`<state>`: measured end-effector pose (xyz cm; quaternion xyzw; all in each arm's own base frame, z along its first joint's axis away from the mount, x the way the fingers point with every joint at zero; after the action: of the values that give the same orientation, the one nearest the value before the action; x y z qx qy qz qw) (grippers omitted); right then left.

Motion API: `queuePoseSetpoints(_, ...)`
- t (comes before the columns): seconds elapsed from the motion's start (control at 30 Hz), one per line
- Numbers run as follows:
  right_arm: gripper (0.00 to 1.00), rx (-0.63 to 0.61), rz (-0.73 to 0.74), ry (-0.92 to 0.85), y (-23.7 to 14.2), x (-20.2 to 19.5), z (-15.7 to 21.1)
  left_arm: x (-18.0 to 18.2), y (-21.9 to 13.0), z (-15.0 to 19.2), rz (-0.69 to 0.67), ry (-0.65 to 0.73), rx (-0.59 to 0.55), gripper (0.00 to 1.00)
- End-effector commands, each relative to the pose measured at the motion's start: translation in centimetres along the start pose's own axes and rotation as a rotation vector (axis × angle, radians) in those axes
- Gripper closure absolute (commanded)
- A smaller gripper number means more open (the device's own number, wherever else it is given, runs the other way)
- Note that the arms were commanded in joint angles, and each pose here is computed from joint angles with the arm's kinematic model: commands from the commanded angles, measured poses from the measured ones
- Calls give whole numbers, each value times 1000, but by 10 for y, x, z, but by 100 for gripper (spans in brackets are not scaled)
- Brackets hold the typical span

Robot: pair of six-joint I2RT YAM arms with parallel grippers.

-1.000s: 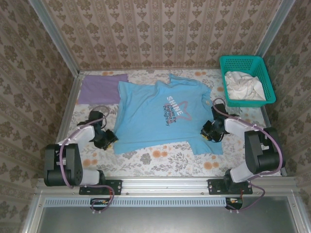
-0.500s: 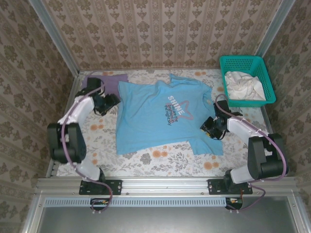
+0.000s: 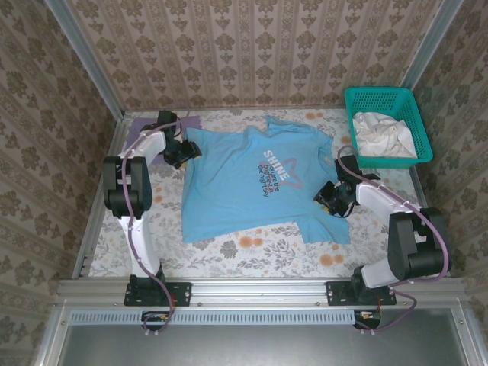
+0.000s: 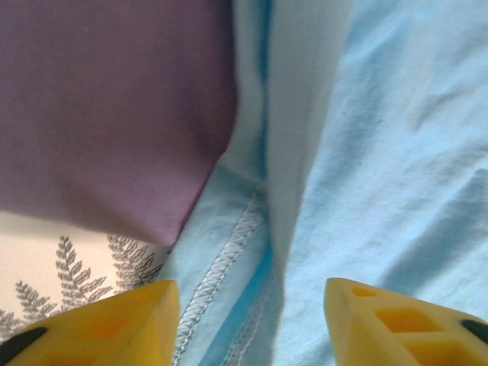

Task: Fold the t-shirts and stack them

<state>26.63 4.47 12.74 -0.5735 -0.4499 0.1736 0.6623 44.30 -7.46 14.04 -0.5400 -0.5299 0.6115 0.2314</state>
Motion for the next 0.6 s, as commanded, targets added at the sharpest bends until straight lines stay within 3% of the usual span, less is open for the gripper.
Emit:
queuePoseSetpoints(0.0,68,6,21,0,-1,-4,1,1,3,1,-14,22,38,54)
queuePoseSetpoints(0.1,68,8,23,-1,0,-4,1,6,4,3,-51,30,32,62)
queuePoseSetpoints(0.27,69,14,34,-4,4,-4,-1,15,5,2,-78,36,28,88)
queuePoseSetpoints(0.4,69,24,39,2,7,-5,-3,22,1,-1,-126,62,5,96)
queuePoseSetpoints(0.57,70,42,65,55,14,-15,-7,36,-6,-7,-186,47,-20,97)
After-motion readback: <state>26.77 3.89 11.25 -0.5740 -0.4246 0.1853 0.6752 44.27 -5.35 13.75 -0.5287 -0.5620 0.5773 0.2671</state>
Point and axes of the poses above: each hand's point on the last joint's axis, 136 mm out from that joint toward the fingers, its own y axis out along the fingers, its own x axis along the line the jaws close on, z = x × y, the point moved 9 cm from there along -y, back along the fingers, and after that the axes turned 4 degrees about -y, right-handed, at the moved point
